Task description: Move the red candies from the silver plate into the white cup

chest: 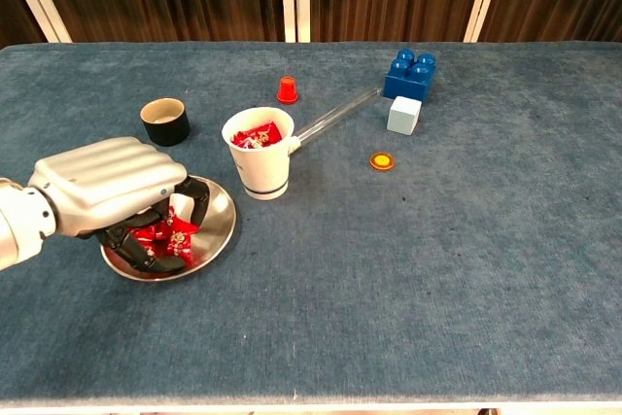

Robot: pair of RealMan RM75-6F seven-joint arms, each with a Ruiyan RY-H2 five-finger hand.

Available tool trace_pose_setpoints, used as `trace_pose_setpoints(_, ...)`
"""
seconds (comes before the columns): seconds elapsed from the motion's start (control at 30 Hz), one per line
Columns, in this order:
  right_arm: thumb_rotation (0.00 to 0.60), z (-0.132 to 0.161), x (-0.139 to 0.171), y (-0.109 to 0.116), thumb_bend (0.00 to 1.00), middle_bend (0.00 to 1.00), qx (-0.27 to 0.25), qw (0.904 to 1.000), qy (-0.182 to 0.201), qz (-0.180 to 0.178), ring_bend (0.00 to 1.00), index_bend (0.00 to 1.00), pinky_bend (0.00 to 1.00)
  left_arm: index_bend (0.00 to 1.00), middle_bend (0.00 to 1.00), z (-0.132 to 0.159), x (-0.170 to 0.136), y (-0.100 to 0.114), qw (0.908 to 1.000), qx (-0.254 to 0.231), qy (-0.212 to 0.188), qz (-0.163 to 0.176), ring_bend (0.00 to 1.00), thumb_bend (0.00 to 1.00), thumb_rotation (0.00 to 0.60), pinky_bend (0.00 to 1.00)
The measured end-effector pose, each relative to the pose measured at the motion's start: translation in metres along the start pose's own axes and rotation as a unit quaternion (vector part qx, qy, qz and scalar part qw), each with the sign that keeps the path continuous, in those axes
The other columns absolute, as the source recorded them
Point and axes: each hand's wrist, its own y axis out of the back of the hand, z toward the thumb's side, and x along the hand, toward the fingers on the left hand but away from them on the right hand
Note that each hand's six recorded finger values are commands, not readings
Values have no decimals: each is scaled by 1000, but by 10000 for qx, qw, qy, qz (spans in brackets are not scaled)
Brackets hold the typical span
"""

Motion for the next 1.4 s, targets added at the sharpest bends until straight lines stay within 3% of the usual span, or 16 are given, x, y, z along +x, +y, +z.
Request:
trace_pose_setpoints(0.2, 600, 0, 0, 0, 330, 33, 7, 10000, 1, 9, 0, 0, 0, 493, 935, -2, 2, -1, 10000, 10, 32, -50, 906, 252, 532, 857)
trace_pose_setpoints(0.53, 600, 1, -1, -1, 330, 33, 13, 10000, -4, 30, 0, 0, 3, 614, 935, -9, 7, -2, 10000, -33, 51, -58, 906, 436, 529, 857)
trace_pose_setpoints(0.77, 600, 2, -1, -2, 330, 34, 9, 10000, 5, 29, 0, 0, 4, 630, 935, -10, 6, 6, 9997, -233, 28, 42, 906, 448, 529, 857)
trace_pose_setpoints(0.97, 600, 1, -1, -1, 330, 33, 4, 10000, -2, 17, 0, 0, 4, 630, 935, -11, 4, 31, 9966, -741, -49, 351, 907, 436, 531, 857)
trace_pose_setpoints(1.2, 600, 0, 0, -2, 331, 33, -12, 10000, -21, 16, 0, 0, 4, 628, 936, -16, 12, 89, 9889, -1058, -124, 1040, 907, 417, 518, 857)
trace_pose_setpoints(1.4, 600, -3, 0, -2, 330, 34, -16, 10000, -57, 18, 0, 0, 4, 625, 936, -10, 37, 116, 9837, -1420, -237, 1076, 907, 411, 506, 857)
